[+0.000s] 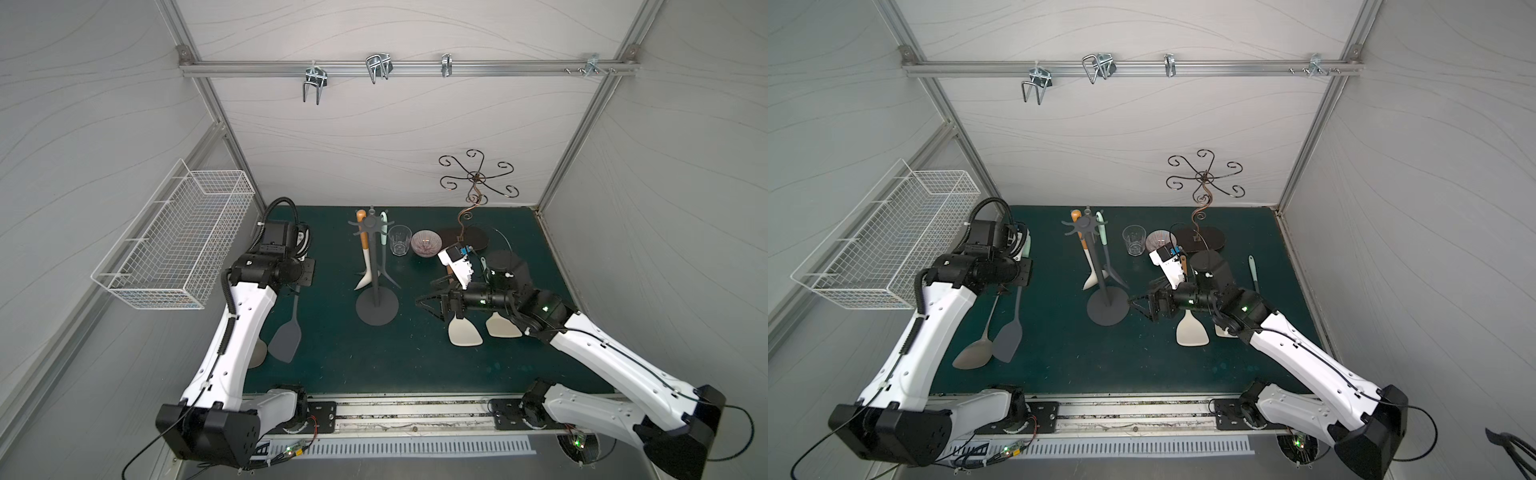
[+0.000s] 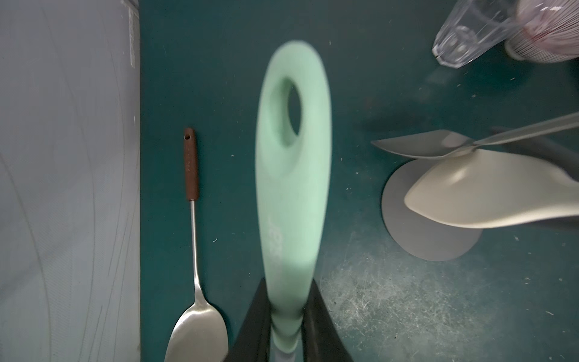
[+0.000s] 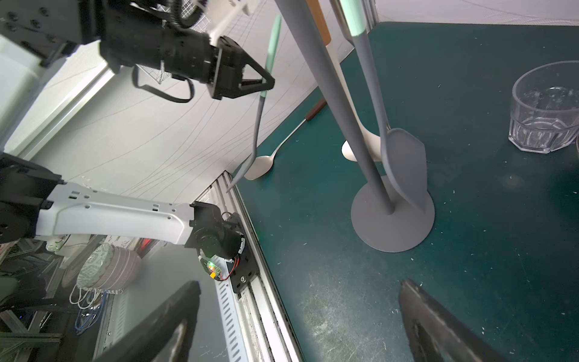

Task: Take the spatula off the kitchen utensil rack
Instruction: Place the spatula at the center of the board.

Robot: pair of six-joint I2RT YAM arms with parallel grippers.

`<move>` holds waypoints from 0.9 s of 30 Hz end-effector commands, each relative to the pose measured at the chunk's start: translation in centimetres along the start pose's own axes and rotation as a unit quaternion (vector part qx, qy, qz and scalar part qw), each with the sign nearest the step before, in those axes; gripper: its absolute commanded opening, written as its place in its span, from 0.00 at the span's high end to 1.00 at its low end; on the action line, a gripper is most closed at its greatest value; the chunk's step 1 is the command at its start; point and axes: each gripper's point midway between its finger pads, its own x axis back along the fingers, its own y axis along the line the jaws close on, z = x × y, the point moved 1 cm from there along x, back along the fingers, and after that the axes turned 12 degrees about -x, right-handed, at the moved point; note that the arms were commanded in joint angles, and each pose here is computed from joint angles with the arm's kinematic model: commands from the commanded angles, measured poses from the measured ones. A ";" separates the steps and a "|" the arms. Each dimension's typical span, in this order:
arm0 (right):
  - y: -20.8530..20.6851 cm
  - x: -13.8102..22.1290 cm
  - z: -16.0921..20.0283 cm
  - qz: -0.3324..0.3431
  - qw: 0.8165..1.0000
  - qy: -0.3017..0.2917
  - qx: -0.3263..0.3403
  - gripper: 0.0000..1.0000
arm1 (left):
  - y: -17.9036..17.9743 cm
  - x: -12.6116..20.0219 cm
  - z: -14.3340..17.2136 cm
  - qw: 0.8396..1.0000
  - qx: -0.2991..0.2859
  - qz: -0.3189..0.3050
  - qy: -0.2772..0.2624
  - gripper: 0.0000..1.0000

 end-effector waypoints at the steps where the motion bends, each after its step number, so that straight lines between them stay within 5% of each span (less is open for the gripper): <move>1: -0.3 -0.1 0.8 0.007 1.000 0.012 -0.006 0.01 | 1.7 -1.6 0.3 0.999 0.007 -0.037 0.029 1.00; 8: -0.3 0.0 0.9 0.015 1.000 0.023 -0.009 0.01 | 2.7 -6.2 1.5 0.989 0.011 -0.068 0.129 1.00; 27: -0.8 0.1 1.6 0.023 0.999 0.027 -0.022 0.01 | 2.4 -12.8 2.9 0.967 0.062 -0.084 0.234 1.00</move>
